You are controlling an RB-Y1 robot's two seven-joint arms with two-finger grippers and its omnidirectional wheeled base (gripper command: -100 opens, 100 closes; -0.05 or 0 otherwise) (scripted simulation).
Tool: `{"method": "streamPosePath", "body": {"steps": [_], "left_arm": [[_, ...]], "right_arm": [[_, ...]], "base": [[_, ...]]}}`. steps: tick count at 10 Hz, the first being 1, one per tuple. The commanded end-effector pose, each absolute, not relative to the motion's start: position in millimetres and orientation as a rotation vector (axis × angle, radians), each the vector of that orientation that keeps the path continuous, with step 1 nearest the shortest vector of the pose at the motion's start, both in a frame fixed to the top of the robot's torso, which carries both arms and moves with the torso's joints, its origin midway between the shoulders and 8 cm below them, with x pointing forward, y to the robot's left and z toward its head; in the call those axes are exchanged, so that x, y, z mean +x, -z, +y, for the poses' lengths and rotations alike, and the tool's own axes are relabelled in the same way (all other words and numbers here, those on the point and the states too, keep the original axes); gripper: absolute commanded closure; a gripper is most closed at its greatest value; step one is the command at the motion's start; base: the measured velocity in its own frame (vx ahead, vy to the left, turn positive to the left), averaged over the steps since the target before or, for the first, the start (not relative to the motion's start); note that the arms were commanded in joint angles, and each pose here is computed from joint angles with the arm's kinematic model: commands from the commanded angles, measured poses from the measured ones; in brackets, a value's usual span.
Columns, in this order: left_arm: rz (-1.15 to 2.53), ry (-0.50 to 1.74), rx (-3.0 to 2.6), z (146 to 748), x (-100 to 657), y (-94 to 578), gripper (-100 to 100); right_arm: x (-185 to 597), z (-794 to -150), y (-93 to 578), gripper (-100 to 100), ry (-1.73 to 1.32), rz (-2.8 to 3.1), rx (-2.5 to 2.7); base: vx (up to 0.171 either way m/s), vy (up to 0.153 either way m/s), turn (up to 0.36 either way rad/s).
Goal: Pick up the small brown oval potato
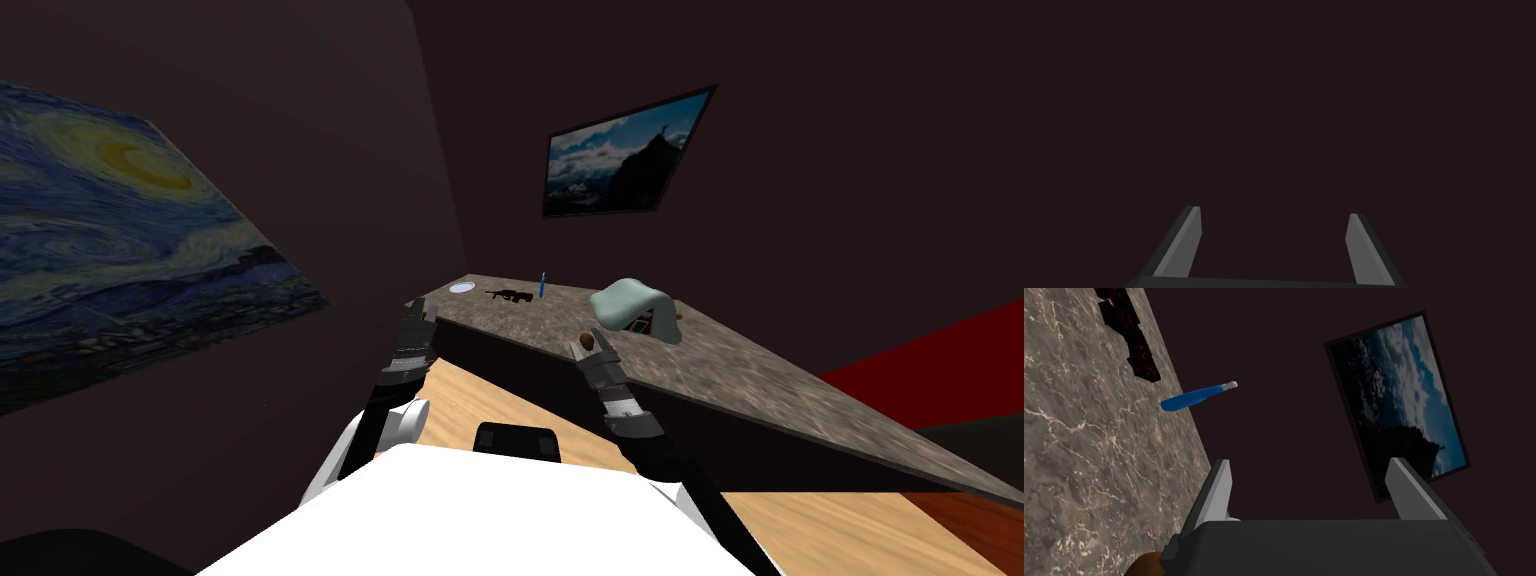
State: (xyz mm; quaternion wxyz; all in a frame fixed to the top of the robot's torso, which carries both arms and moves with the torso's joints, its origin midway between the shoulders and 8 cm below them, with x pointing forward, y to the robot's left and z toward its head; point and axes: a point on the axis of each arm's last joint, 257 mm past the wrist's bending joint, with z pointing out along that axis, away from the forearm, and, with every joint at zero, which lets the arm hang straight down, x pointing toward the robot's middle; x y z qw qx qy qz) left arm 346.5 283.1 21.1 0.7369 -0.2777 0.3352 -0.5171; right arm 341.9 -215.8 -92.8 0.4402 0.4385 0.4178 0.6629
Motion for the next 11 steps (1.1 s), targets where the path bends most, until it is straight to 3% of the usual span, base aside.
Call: {"method": "streamPosePath", "body": {"steps": [1, 11], "left_arm": [[0.736, 1.136, -0.610, 283.1, 346.5, -21.1, 0], [0.736, 1.136, -0.610, 283.1, 346.5, -21.1, 0]], "right_arm": [[340.3, -207.5, 101.3, -100, -1.650, 1.088, 1.108], [291.2, -173.5, 214.3, -100, -1.593, 1.535, 1.340]], "base": [[-0.033, 0.058, 0.029], [-0.029, 0.063, 0.055]]}}
